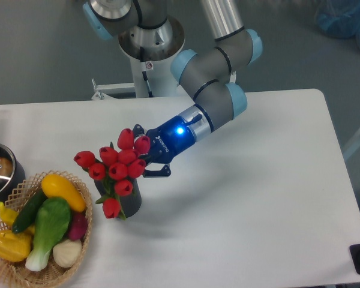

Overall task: Insert the flowers into the vase
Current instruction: 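Push the tulips deeper into the vase and open the gripper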

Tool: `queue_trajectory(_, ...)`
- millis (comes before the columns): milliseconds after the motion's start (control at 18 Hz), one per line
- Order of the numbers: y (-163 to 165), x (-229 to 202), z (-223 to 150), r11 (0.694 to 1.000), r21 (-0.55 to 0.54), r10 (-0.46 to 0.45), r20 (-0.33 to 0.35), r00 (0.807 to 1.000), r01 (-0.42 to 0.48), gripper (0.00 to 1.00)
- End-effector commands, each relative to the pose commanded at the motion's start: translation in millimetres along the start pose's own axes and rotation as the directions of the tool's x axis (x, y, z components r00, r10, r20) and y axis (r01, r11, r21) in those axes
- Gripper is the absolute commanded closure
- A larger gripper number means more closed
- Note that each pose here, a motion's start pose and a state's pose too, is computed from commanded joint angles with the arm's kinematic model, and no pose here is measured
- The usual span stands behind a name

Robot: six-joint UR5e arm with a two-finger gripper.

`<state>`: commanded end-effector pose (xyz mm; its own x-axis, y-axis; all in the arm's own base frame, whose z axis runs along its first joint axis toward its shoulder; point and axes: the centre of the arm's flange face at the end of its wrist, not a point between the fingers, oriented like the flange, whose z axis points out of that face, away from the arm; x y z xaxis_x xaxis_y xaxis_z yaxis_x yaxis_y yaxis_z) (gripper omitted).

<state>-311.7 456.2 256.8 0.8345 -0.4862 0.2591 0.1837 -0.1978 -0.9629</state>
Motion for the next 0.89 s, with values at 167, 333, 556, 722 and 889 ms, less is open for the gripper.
queue_trajectory(167,2.5,0.2,0.2,1.000,-0.005,0.012,0.000,1.000,-0.012,0.81)
queue_trajectory(333,2.5,0.2,0.2,1.000,-0.005,0.018,0.000,1.000,-0.018,0.76)
queue_trajectory(556,5.8,-3.2,-3.4,0.999,-0.003,0.053,0.007,0.999,-0.053,0.47)
queue_trajectory(722,7.5,-4.3,-7.2,0.999,-0.006,0.051,0.014,0.999,-0.051,0.00)
queue_trajectory(889,10.2,-5.2,-11.7,0.999,-0.021,0.049,0.024,0.999,-0.048,0.00)
